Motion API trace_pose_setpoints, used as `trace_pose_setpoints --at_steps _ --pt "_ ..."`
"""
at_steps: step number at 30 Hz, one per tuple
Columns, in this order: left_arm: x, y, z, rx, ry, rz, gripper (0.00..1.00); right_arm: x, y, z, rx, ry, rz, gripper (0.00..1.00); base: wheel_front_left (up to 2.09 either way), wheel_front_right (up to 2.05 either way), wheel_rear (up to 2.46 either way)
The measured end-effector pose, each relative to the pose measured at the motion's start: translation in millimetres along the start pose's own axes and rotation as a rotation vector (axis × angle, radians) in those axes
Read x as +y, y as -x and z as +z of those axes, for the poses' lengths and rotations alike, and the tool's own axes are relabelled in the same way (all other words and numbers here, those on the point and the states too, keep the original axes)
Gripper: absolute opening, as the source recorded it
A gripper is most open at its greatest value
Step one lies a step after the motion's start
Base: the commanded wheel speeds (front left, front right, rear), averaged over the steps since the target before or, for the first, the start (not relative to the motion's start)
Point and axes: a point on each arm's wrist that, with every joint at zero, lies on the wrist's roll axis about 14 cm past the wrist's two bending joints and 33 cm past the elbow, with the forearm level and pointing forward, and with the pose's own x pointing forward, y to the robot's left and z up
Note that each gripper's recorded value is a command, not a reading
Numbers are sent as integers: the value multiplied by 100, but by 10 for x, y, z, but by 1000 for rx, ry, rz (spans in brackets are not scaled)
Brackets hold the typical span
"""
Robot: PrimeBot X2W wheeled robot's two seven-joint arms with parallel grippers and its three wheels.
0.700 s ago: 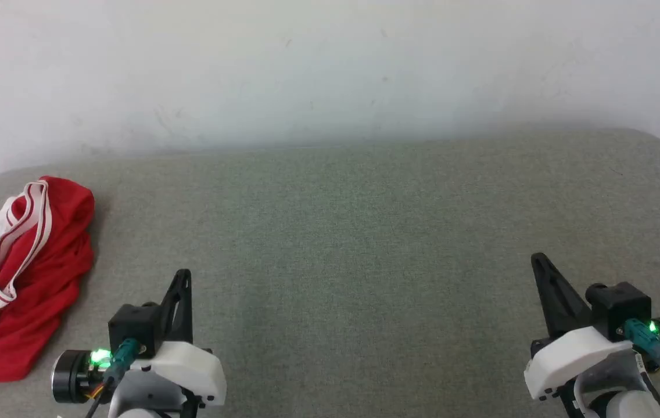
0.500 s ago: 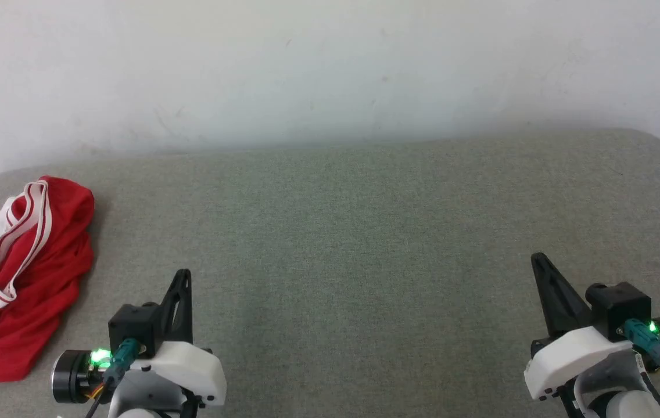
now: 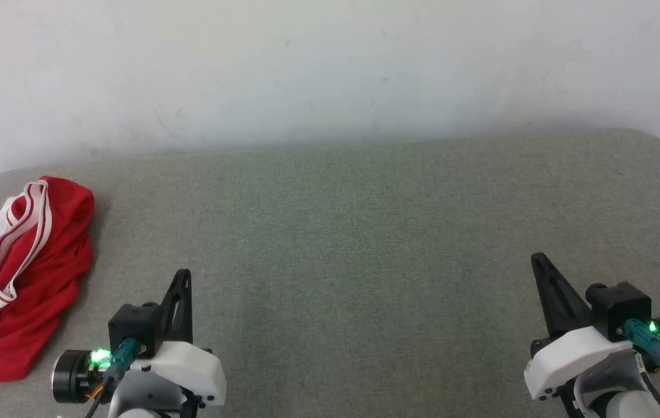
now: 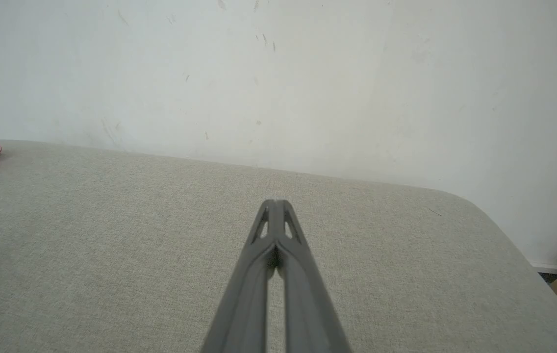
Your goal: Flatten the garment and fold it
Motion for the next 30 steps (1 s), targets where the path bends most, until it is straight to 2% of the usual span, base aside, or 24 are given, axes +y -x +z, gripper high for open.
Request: trace_pose_setpoints --at_steps 20,21,30 --pt "0 0 0 0 0 0 0 0 0 0 0 0 0 0 0 0 0" --pt "0 0 0 0 0 0 100 0 0 0 0 0 0 100 0 0 0" --pt "0 2 -6 1 0 0 100 -23 2 -10 2 -2 -6 100 0 0 0"
